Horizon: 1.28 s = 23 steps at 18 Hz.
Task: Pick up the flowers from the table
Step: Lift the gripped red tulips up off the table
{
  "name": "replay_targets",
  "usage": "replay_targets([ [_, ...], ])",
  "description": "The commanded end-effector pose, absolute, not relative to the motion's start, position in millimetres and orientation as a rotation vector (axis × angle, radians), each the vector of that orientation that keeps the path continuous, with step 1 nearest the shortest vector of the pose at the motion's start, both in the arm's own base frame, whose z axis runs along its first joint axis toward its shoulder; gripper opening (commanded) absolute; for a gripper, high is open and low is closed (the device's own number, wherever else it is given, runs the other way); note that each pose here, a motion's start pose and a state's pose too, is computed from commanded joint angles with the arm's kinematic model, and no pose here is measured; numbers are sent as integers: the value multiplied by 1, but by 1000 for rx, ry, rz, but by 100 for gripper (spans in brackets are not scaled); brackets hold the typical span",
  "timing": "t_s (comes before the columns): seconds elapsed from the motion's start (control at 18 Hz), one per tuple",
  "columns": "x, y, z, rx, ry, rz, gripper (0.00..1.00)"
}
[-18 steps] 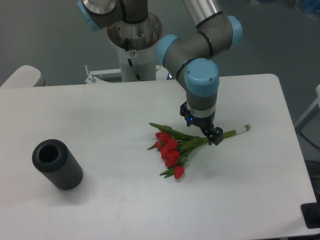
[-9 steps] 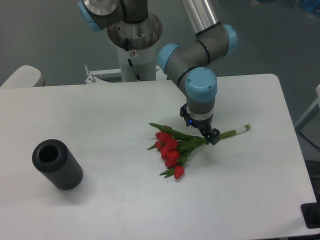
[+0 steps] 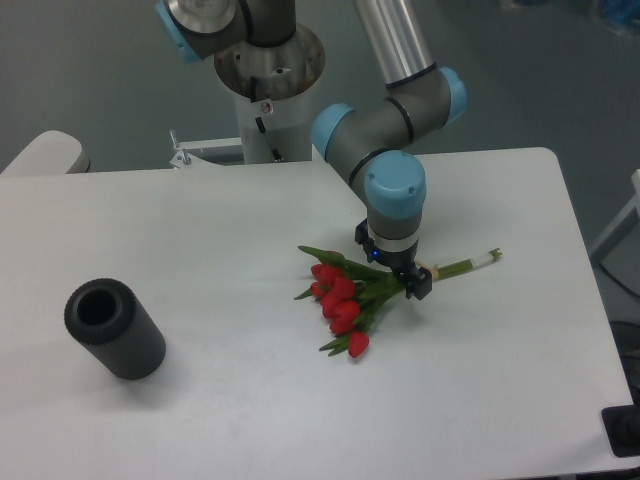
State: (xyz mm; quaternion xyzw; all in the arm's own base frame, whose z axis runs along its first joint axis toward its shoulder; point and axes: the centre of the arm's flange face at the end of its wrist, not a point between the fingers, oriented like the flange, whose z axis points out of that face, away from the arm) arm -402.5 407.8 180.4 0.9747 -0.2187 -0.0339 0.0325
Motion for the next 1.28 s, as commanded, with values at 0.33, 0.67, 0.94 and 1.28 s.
replay_targets([
  [0.33,-406,410,184,3002,-690,-116,43],
  [0.67,-410,413,199,3012,-693,-157,30],
  [0.94,-409,431,241,3069,-737,-242,29],
  [1.28,-407,470,312,3267,-852,-367,29],
])
